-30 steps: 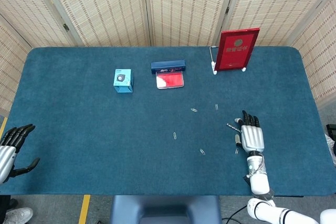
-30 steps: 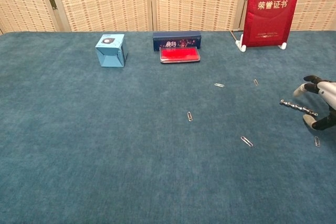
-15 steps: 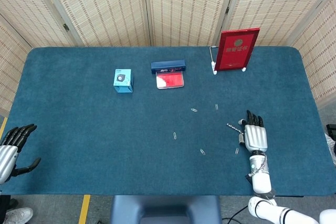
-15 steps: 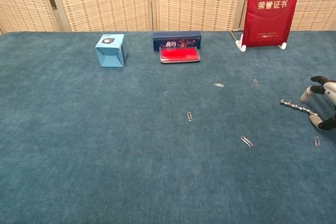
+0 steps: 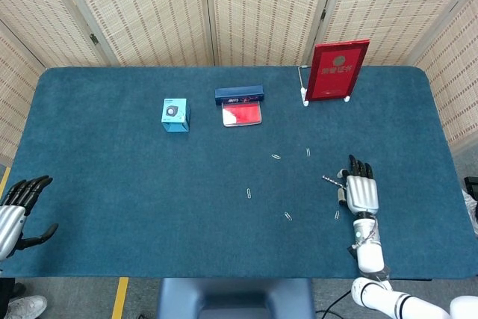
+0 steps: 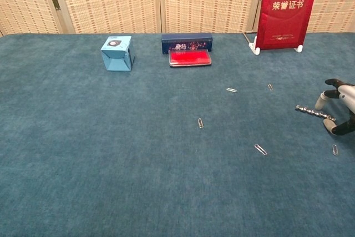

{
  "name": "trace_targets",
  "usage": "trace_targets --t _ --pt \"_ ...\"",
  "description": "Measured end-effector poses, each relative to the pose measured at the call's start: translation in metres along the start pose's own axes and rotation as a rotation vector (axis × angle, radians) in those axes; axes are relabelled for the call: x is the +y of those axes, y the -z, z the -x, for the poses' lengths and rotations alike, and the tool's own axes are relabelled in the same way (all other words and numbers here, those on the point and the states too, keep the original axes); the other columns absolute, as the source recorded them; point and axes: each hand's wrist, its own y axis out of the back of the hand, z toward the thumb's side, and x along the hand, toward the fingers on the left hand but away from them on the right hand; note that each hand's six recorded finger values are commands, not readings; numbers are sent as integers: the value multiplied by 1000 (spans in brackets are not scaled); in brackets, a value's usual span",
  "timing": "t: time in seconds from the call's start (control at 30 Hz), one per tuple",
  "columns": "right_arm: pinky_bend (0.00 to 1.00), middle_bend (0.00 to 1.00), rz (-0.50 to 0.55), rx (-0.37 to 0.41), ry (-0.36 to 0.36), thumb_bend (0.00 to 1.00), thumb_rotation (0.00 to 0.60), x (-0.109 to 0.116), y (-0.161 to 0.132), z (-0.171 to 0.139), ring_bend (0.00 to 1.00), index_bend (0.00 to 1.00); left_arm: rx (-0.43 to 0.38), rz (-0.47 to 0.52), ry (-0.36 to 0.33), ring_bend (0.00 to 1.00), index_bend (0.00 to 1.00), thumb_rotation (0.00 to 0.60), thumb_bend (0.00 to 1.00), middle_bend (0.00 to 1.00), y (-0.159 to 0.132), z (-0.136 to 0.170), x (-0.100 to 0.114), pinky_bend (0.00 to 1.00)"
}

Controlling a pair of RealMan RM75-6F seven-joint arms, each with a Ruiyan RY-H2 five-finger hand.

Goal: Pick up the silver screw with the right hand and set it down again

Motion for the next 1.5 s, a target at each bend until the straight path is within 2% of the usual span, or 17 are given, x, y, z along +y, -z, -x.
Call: trace_targets --t 0.27,0.5,1.13,1.37,1.5 --pt "0 0 15 13 16 499 600 1 -2 0 0 478 3 2 2 98 0 600 358 104 1 -1 0 44" --pt "0 0 26 8 42 499 600 3 0 -1 0 523 5 -2 5 98 0 600 358 104 1 -2 -1 44" --pt "0 0 7 -3 40 499 600 -1 2 -3 0 549 12 -4 11 99 0 600 358 104 2 -3 -3 45" --pt "0 66 25 -12 78 499 600 5 2 -3 34 689 10 -6 10 99 0 600 358 104 1 -3 -3 45" --pt "0 84 45 -15 119 499 600 12 2 -3 43 711 9 -7 10 98 0 600 358 104 1 -3 -3 45"
